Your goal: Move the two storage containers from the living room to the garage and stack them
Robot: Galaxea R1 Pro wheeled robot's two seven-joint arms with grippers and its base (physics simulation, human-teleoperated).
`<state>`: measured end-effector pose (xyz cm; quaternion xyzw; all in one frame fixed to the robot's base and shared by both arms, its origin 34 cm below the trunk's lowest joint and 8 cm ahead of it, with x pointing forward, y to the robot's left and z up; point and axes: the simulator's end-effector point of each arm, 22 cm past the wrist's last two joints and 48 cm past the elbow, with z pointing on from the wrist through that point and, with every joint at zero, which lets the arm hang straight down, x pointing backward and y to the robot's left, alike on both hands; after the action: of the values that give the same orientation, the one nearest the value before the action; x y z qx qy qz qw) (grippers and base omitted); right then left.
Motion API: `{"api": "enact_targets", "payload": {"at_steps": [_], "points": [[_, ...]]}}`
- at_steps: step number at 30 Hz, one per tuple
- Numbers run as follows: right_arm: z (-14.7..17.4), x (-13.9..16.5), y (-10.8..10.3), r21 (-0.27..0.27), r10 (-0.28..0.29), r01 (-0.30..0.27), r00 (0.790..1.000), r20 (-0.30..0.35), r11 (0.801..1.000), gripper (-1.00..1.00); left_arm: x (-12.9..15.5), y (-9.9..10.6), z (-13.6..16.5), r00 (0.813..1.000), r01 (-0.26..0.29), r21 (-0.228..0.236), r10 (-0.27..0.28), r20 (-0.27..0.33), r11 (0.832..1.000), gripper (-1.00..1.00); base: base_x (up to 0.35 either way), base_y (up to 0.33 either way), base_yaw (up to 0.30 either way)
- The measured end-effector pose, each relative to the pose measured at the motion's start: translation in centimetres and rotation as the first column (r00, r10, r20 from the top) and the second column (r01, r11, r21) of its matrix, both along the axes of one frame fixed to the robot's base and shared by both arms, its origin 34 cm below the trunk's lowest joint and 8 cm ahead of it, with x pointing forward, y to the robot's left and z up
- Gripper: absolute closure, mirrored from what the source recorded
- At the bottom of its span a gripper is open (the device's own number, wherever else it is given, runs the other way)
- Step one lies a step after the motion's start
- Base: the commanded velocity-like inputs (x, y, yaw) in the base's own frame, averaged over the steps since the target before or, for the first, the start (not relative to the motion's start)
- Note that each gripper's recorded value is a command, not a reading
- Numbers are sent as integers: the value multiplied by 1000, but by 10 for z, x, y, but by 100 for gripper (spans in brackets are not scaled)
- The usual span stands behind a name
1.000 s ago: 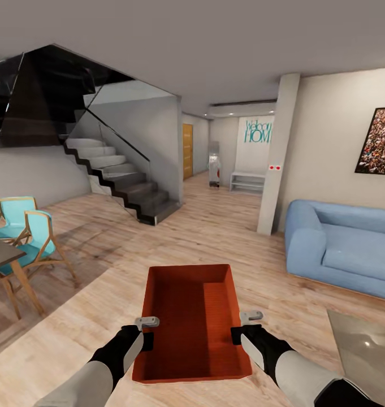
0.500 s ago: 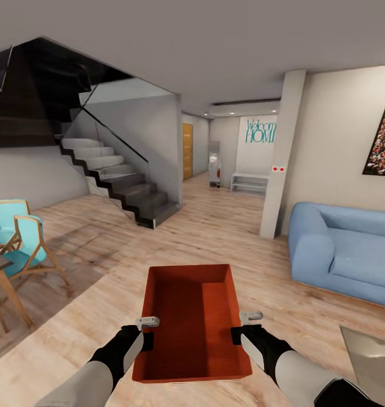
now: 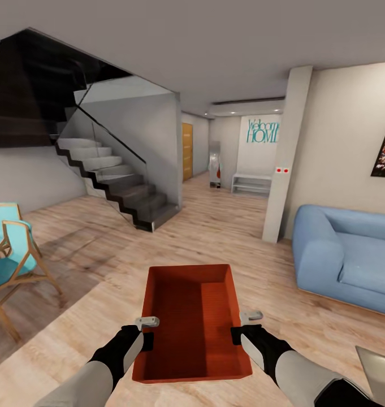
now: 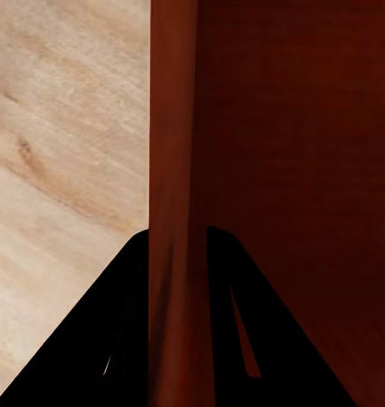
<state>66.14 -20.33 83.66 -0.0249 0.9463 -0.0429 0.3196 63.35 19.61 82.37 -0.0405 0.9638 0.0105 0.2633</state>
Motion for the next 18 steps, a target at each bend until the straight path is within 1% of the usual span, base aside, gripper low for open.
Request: {"api": "enact_targets", "payload": {"at_steps": [18], "points": [[0, 0, 0, 0, 0, 0, 1000, 0, 1000, 100, 0, 0, 0, 1000, 0, 0, 0, 1, 1000, 100, 322, 0, 0]]}}
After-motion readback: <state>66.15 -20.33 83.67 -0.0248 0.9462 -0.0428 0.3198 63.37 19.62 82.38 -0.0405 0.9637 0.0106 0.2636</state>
